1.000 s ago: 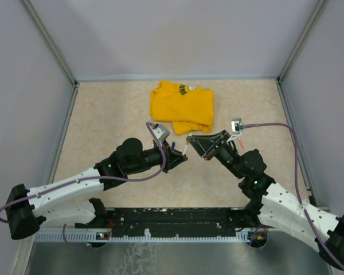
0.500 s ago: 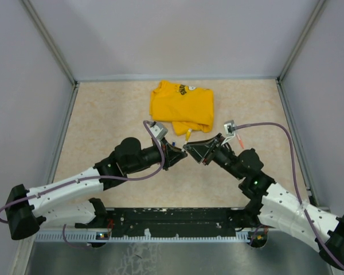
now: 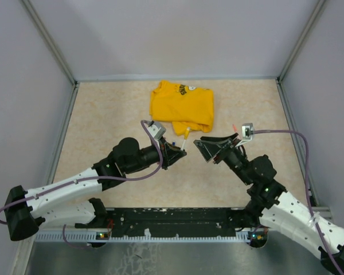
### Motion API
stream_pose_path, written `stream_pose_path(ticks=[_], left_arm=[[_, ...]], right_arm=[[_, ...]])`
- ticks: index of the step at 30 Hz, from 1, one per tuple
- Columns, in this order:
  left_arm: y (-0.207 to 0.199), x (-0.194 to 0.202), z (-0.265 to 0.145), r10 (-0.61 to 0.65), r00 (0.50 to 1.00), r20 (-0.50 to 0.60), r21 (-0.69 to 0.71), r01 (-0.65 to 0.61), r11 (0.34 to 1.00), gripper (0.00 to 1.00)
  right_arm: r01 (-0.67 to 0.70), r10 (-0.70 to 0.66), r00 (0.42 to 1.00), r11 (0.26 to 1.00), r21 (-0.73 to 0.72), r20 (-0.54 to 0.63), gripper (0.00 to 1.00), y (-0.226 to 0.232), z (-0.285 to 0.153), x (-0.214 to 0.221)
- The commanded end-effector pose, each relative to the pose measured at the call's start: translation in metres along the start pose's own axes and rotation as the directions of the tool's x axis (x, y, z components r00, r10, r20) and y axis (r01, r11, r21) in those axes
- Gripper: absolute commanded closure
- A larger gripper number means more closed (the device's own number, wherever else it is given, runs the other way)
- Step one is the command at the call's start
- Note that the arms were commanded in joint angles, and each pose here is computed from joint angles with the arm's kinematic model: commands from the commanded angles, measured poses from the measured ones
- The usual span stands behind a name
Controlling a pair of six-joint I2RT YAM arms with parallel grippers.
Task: Insert the pens into the pen caps
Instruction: Insert the pen cap onto the pen, then press the pen cap onto the pen.
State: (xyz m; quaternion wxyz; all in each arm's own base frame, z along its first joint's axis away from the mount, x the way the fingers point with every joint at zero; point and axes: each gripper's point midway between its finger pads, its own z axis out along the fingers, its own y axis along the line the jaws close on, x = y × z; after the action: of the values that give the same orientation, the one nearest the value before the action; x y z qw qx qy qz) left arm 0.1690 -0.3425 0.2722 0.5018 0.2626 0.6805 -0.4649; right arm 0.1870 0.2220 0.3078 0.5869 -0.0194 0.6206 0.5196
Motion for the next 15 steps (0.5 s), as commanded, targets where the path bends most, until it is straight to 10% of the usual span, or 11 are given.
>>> stream_pose_path(ticks=[1,15], left_arm=[[-0.007,-0.020,-0.002,-0.002,0.998,0.065,0.019,0.001,1.000,1.00],[-0.024,-0.018,-0.001,0.013,0.999,0.044,0.117,-0.019,0.993,1.00]], right_arm=[[0.004,0.001,0.985,1.000,-0.030,0.172,0.45,0.025,0.005,-0.054],[0.021,-0.012,0.991,0.998,-0.065,0.137,0.46,0.050,0.035,-0.067]])
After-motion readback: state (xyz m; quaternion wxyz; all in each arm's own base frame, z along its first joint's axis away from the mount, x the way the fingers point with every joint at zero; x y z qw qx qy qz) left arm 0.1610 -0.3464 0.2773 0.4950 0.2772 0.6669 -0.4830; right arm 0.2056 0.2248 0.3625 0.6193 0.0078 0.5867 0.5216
